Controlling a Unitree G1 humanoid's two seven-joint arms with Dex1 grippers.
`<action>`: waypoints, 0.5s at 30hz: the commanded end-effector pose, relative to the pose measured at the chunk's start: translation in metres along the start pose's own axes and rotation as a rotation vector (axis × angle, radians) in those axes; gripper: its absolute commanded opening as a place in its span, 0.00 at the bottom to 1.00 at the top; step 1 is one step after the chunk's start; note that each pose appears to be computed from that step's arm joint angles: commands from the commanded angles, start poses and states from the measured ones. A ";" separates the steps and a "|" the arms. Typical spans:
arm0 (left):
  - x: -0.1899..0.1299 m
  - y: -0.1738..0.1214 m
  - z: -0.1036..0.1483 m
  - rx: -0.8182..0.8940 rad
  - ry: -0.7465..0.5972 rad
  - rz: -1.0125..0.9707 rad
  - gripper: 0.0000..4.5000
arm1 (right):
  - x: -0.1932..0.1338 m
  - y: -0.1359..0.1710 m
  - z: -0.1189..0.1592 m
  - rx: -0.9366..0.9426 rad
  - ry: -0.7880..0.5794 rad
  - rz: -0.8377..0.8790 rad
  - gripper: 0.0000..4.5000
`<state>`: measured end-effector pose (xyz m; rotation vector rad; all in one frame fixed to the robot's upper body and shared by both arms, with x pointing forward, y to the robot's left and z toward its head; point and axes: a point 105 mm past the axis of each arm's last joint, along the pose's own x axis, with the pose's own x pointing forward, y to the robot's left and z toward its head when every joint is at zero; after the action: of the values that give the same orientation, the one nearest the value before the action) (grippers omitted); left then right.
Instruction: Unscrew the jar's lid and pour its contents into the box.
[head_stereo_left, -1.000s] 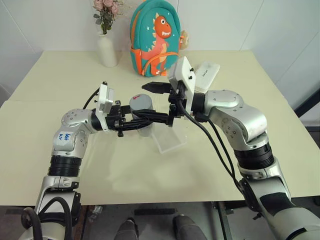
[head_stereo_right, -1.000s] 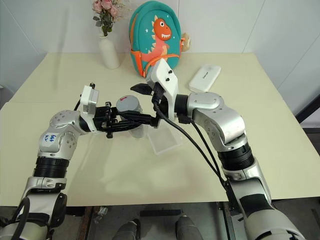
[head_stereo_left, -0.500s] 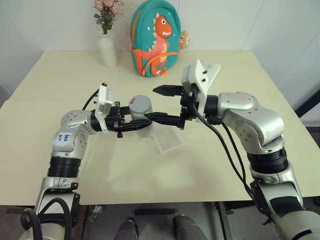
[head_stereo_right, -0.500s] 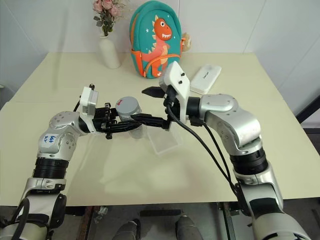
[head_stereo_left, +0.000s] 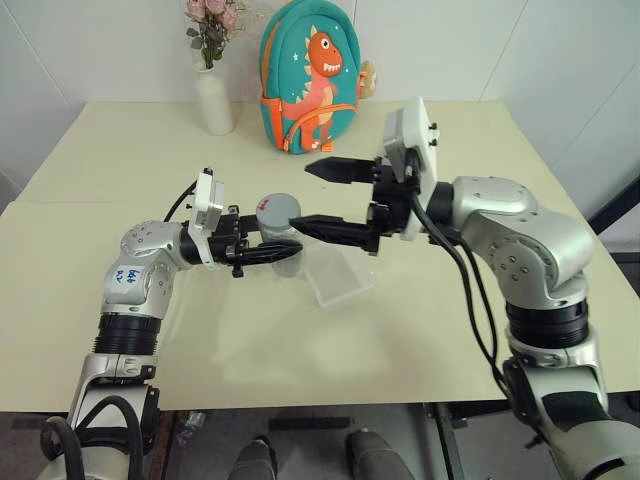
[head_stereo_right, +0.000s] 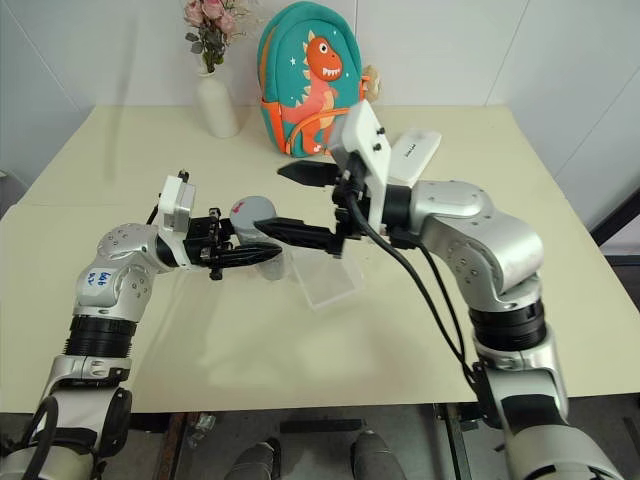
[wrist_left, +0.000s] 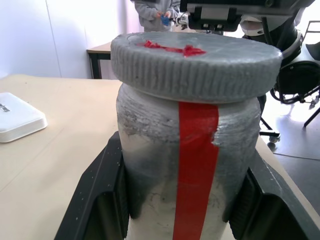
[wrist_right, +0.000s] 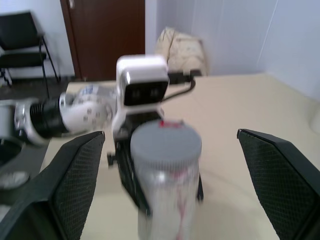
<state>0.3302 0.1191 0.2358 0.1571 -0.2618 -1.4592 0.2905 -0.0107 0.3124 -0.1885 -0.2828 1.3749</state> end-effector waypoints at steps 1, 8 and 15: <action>0.003 0.002 0.011 0.051 -0.007 -0.021 0.44 | 0.008 0.002 0.007 -0.033 -0.037 0.012 0.99; 0.005 0.003 0.014 0.065 -0.009 -0.036 0.44 | 0.026 0.001 -0.004 -0.026 -0.034 0.025 0.99; 0.005 0.002 0.015 0.070 -0.008 -0.037 0.44 | 0.038 -0.003 -0.008 -0.030 -0.037 0.025 0.99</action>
<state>0.3327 0.1173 0.2394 0.1741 -0.2657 -1.4739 0.3082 0.0224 0.2971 -0.1649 -0.2700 1.3897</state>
